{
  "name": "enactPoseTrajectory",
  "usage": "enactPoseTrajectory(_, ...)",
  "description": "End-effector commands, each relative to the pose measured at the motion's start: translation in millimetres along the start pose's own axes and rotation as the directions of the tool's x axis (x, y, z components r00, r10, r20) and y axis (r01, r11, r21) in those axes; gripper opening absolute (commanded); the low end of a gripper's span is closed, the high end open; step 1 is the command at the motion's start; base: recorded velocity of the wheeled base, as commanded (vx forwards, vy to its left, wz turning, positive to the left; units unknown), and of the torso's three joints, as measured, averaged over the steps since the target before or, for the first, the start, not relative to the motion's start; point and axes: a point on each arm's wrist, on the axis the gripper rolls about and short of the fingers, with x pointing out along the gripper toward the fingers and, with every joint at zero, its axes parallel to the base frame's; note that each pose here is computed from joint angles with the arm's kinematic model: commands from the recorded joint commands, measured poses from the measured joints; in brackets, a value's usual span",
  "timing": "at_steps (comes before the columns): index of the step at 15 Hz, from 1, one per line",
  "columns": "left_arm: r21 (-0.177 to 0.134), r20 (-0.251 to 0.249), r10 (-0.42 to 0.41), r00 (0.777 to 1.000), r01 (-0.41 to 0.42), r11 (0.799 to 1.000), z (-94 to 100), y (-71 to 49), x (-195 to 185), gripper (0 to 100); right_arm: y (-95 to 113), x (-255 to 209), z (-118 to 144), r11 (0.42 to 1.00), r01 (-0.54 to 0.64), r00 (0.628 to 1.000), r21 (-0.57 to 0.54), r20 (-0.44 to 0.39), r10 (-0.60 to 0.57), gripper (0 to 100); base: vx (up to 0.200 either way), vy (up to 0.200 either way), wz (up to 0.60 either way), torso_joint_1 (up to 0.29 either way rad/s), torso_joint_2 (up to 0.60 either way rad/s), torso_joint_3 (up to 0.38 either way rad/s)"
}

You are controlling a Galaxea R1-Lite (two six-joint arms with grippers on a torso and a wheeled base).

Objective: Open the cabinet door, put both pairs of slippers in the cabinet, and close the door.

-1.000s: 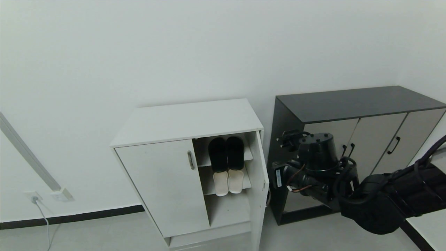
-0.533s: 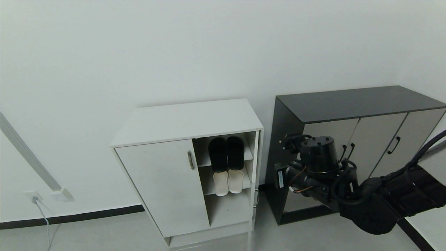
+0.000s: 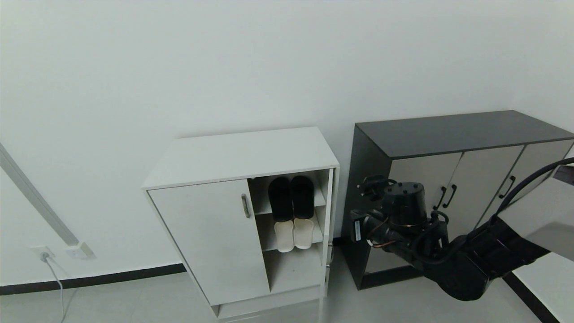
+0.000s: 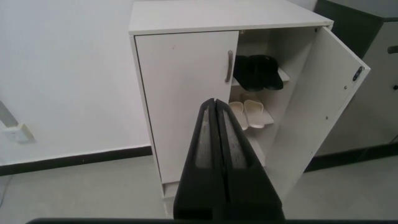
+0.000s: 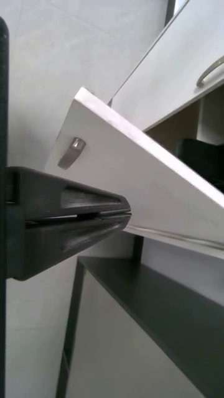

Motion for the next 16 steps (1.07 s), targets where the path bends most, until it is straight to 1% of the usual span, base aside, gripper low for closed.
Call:
enactPoseTrajectory(1, -0.001, -0.001, 0.000, 1.000, 0.000, 1.000, 0.0, 0.0, 0, 0, 0, -5, 5, 1.000, -0.004, 1.000, 0.001, 0.014, 0.004, 0, 0.000, 0.000, 0.60, 0.002, 0.00, 0.002)
enactPoseTrajectory(3, -0.001, -0.001, 0.000, 1.000, 0.000, 1.000, 0.0, 0.0, 0, 0, 2, -10, 11, 1.000, -0.012, 0.999, 0.005, 0.034, 0.012, 0, 0.000, 0.000, 0.60, -0.002, 0.00, 0.002)
enactPoseTrajectory(6, -0.002, -0.001, 0.000, 1.000, 0.000, 1.000, 0.0, 0.0, 0, 0, 3, -12, 15, 1.000, -0.017, 0.999, 0.009, 0.049, 0.017, 0, 0.000, 0.000, 0.60, 0.004, 0.00, 0.005)
enactPoseTrajectory(9, -0.002, -0.001, 0.000, 1.000, 0.000, 1.000, 0.0, 0.0, 0, 0, 0, -12, 13, 1.000, -0.009, 0.998, 0.011, 0.061, 0.009, 0, 0.000, 0.000, 0.00, 0.000, 0.00, 0.000)
enactPoseTrajectory(12, -0.002, -0.001, 0.000, 1.000, 0.000, 1.000, 0.0, 0.0, 0, 0, -12, -14, 20, 1.000, 0.026, 0.997, -0.007, 0.079, -0.026, 0, 0.000, 0.000, 0.00, 0.000, 0.00, 0.000)
enactPoseTrajectory(13, -0.002, -0.001, 0.000, 1.000, 0.000, 1.000, 0.0, 0.0, 0, 0, -20, -20, 28, 0.999, 0.046, 0.994, -0.003, 0.095, -0.045, 0, 0.000, 0.000, 0.00, 0.000, 0.00, 0.000)
enactPoseTrajectory(14, -0.001, -0.001, 0.000, 1.000, 0.000, 1.000, 0.0, 0.0, 0, 0, -27, -26, 29, 0.998, 0.064, 0.994, -0.017, 0.090, -0.062, 0, 0.000, 0.000, 0.00, 0.000, 0.00, 0.000)
enactPoseTrajectory(16, -0.002, -0.001, 0.000, 1.000, 0.000, 1.000, 0.0, 0.0, 0, 0, -40, -38, 25, 0.994, 0.099, 0.995, -0.054, 0.036, -0.097, 0, 0.000, 0.000, 0.00, 0.000, 0.00, 0.000)
